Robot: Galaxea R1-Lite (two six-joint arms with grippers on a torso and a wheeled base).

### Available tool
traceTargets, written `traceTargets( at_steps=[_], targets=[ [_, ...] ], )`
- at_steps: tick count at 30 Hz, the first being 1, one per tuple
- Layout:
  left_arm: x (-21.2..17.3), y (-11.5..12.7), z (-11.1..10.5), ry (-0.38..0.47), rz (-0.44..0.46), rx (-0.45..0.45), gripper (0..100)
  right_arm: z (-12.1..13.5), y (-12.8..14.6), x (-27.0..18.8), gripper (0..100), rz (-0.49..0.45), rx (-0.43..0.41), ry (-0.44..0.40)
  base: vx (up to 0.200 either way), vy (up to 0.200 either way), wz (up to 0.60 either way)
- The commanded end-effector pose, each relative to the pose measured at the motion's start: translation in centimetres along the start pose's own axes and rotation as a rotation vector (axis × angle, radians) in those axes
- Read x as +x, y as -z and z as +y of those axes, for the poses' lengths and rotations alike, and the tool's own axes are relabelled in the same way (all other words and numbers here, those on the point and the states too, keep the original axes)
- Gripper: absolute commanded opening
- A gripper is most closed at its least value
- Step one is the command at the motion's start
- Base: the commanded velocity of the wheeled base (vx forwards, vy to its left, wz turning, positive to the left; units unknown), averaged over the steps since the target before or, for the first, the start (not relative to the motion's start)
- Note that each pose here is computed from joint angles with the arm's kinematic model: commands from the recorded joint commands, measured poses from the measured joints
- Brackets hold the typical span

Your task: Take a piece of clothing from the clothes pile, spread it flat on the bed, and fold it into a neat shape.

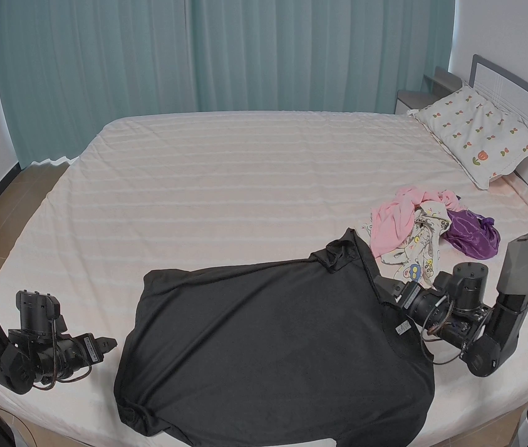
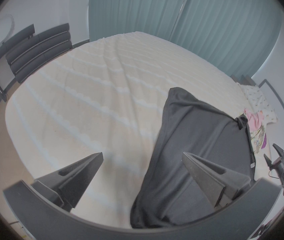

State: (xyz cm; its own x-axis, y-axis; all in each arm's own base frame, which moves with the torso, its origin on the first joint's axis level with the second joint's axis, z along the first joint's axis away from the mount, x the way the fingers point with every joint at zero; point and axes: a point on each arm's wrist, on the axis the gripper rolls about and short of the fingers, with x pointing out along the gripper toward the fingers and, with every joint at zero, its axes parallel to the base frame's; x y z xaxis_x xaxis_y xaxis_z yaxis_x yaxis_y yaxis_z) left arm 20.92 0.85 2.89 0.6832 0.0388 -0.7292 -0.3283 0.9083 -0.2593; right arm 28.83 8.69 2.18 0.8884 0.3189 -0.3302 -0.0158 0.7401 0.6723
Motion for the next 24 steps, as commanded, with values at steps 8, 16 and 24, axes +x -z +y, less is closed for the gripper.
traceTargets(
  at_steps=[8,16,24],
  targets=[
    [-0.5,0.4,-1.8,0.168,0.074,-0.272,100,2.8,0.6,8.8,100,0.07,0.143,-0.014,0.0,0.0,0.0],
    [-0.6,0.9,-2.3,0.201,0.127,-0.396,100,3.0,0.9,13.7,100,0.119,0.18,0.041,0.0,0.0,0.0],
    [-0.8,1.5,-2.2,0.226,0.18,-0.428,100,2.2,1.4,17.5,100,0.125,0.175,0.106,0.0,0.0,0.0]
  ],
)
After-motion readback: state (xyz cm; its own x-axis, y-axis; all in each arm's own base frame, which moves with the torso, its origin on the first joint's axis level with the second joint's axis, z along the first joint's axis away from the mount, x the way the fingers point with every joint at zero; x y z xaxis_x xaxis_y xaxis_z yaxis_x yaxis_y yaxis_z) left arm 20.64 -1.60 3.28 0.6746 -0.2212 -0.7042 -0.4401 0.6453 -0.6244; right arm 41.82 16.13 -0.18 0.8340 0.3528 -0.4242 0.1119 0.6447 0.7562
